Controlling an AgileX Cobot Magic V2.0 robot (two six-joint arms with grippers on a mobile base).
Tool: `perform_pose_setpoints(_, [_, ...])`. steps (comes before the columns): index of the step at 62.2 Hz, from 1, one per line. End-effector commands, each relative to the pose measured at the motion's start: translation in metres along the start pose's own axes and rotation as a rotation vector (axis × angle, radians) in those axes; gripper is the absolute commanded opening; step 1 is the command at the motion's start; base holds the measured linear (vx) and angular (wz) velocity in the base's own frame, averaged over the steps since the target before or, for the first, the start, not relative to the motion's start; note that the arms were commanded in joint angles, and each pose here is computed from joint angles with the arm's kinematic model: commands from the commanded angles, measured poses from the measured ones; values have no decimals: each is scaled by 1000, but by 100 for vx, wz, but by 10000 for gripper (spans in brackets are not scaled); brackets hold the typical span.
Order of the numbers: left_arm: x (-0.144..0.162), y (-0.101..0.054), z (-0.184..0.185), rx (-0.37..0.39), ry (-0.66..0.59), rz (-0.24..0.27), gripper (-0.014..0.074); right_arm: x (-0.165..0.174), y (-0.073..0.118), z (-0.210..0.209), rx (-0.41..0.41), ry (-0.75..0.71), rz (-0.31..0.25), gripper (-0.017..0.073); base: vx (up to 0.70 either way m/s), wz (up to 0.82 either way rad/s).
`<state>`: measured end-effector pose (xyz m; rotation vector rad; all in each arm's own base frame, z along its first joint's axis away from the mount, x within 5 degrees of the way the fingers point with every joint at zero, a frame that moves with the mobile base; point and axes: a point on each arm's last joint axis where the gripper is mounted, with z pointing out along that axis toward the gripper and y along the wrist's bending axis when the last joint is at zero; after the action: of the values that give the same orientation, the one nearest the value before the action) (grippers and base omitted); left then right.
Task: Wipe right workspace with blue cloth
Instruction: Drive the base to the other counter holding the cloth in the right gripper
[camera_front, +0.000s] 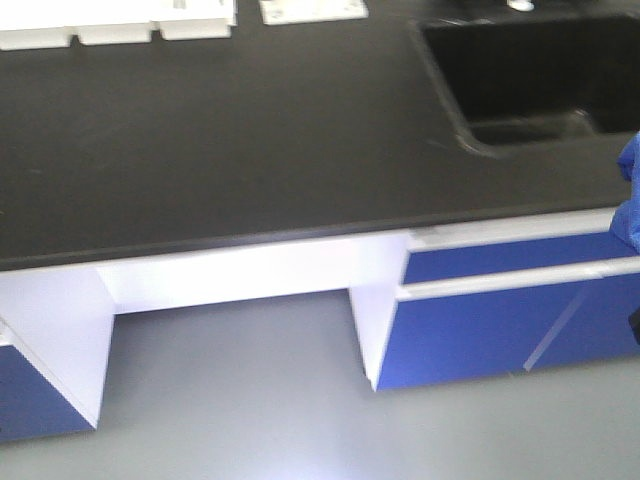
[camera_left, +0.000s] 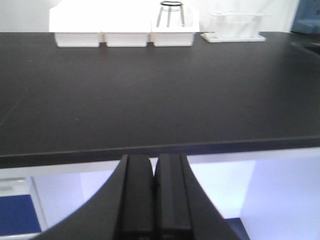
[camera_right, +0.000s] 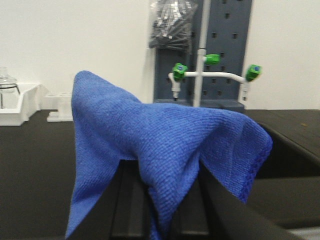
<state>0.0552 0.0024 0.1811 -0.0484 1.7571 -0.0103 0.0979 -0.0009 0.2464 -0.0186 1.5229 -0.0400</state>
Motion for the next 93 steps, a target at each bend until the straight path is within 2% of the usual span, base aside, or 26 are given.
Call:
perform_pose_setpoints(1, [2,-1,1,19,-64,-6,-6,-16,-2,1,25,-106,-12,0,-32,-37])
perform_pose_setpoints(50, [2,-1,1,19,-64,-6,-6,-16,-2,1,25,-106,-12,0,-29,-45])
perform_pose_setpoints(93, [2,-1,1,19,-64,-6,-6,-16,-2,1,25,-106,-12,0,-20,-72])
